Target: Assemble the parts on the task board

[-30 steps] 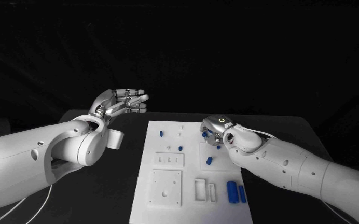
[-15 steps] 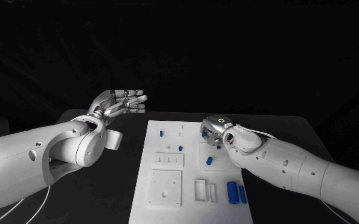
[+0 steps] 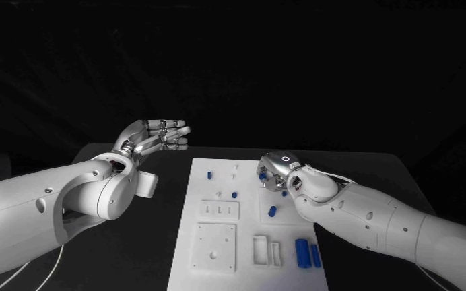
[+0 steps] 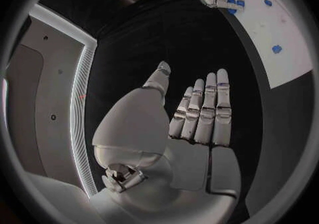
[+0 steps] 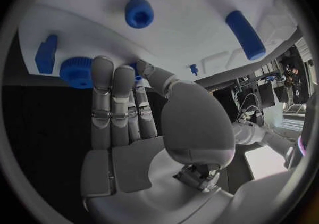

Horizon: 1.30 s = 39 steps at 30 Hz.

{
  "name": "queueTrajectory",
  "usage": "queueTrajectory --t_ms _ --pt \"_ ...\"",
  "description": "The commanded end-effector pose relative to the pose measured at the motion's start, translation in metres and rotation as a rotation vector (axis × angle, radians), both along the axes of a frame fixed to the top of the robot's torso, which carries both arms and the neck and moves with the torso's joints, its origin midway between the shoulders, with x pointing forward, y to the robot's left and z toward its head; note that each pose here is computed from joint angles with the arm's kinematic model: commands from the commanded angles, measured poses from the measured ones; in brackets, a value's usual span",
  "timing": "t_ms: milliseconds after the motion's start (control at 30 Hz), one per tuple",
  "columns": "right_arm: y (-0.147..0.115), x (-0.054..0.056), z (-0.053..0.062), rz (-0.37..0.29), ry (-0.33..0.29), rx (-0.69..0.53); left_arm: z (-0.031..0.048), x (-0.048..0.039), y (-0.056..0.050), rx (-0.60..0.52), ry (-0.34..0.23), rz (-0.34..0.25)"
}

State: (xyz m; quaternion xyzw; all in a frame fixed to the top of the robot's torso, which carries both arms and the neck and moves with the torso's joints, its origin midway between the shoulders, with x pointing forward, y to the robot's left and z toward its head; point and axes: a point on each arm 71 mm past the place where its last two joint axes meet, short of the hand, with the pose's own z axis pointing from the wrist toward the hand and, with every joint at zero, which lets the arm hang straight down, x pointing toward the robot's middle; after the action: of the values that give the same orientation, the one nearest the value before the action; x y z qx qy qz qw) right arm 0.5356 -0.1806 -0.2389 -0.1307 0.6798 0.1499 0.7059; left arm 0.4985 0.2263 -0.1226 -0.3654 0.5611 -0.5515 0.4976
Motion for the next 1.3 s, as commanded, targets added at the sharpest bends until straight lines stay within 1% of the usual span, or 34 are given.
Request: queueTrajectory --t_ms 33,333,633,1033,1167,1300 --pt "0.006 -0.002 0.005 -0.01 -0.038 0.031 0.0016 -0.0002 -0.001 0.001 -0.007 -0.008" --pt "0.031 0.0 0.014 0.002 -0.055 0.071 0.0015 0.0007 -0.003 0.001 -0.006 -0.011" --pt "0.051 0.007 0.02 -0.009 -0.08 0.1 0.0011 0.0021 -0.01 0.0 -0.005 -0.025" --pt "0.061 0.013 0.029 -0.026 -0.111 0.119 0.0024 0.0036 -0.015 -0.001 -0.006 -0.034" --pt "0.062 0.015 0.03 -0.029 -0.111 0.118 0.0031 0.0041 -0.017 -0.001 -0.008 -0.037" --pt "0.062 0.016 0.031 -0.032 -0.112 0.115 0.0055 0.0048 -0.018 -0.001 -0.012 -0.038"
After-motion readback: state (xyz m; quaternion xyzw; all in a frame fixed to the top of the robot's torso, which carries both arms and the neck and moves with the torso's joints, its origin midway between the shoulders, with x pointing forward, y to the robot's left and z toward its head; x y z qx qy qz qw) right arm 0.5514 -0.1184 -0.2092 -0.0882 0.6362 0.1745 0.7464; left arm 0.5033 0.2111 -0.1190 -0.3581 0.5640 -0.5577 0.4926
